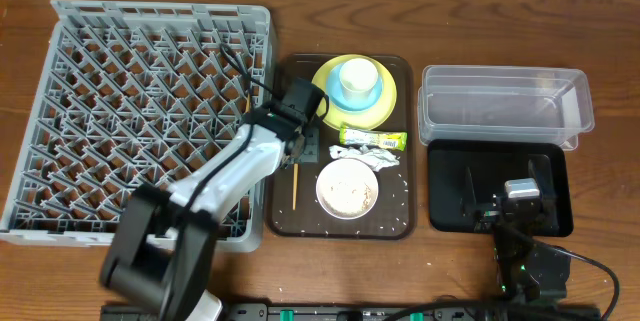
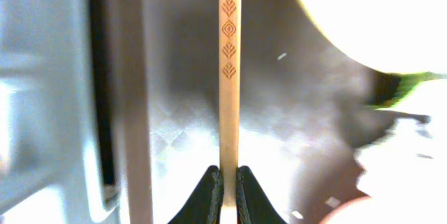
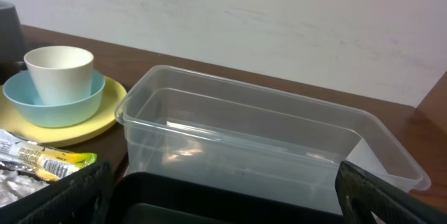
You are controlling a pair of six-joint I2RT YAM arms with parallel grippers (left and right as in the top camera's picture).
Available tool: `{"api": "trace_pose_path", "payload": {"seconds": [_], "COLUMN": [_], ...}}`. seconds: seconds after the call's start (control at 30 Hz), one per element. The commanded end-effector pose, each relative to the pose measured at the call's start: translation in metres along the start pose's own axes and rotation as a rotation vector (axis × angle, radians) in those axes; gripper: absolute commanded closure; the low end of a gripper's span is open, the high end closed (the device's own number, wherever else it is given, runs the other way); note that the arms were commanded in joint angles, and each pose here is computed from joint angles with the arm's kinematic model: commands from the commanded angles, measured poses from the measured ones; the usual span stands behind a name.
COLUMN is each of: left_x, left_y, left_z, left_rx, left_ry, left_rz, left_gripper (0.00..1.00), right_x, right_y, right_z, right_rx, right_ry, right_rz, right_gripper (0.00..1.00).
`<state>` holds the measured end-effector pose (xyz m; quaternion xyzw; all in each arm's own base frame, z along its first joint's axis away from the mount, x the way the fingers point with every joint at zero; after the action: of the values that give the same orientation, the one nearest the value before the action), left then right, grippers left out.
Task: Sort waste into correct bins and load items into the dishwasher
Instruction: 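Carry the second chopstick to the rack and insert it upright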
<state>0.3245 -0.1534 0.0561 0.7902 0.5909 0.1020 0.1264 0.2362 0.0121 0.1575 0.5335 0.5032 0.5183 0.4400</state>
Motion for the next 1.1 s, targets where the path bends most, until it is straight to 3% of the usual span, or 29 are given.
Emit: {"api": "trace_pose_path", "payload": {"seconds": [0.0, 0.33, 0.67, 1.07], "left_x": [0.013, 0.068, 0.116, 0.106], "left_y": [0.018, 0.037, 0.030, 0.022], "left_z": [-0.045, -0.118, -0.099, -0.066], "left_rx": [-0.136, -0.328, -0.231, -0.149], "left_ry": [0.060, 0.269, 0.345, 0.254], "left_rz": [-0.020, 0.102, 0.100, 0.060], "left_gripper": [0.93, 0.93, 0.92, 0.93], "right_x": [0.002, 0.002, 0.002, 0.002], "right_y": [-0.001, -0.001, -0.001, -0.001], "right_z": [0.000, 0.000, 0.000, 0.000], "right_rx": [0.001, 0.001, 0.001, 0.002], "right_ry": [0.008, 0.008, 0.008, 0.007], "right_rz": [-0.011, -0.012, -0.011, -0.011], "right_gripper": [0.01, 0.01, 0.01, 0.01]}}
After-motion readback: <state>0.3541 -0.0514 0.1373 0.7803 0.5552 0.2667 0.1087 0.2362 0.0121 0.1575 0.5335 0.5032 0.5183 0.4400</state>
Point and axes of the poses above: each gripper's point midway between its finger pads, its own z axis out along the fingers, its own x axis along the line the jaws close on, y = z × x, the point moved 1 cm from there along -z, back along the fingers, and after that the axes turned 15 degrees about z, right-handed, at the moved point
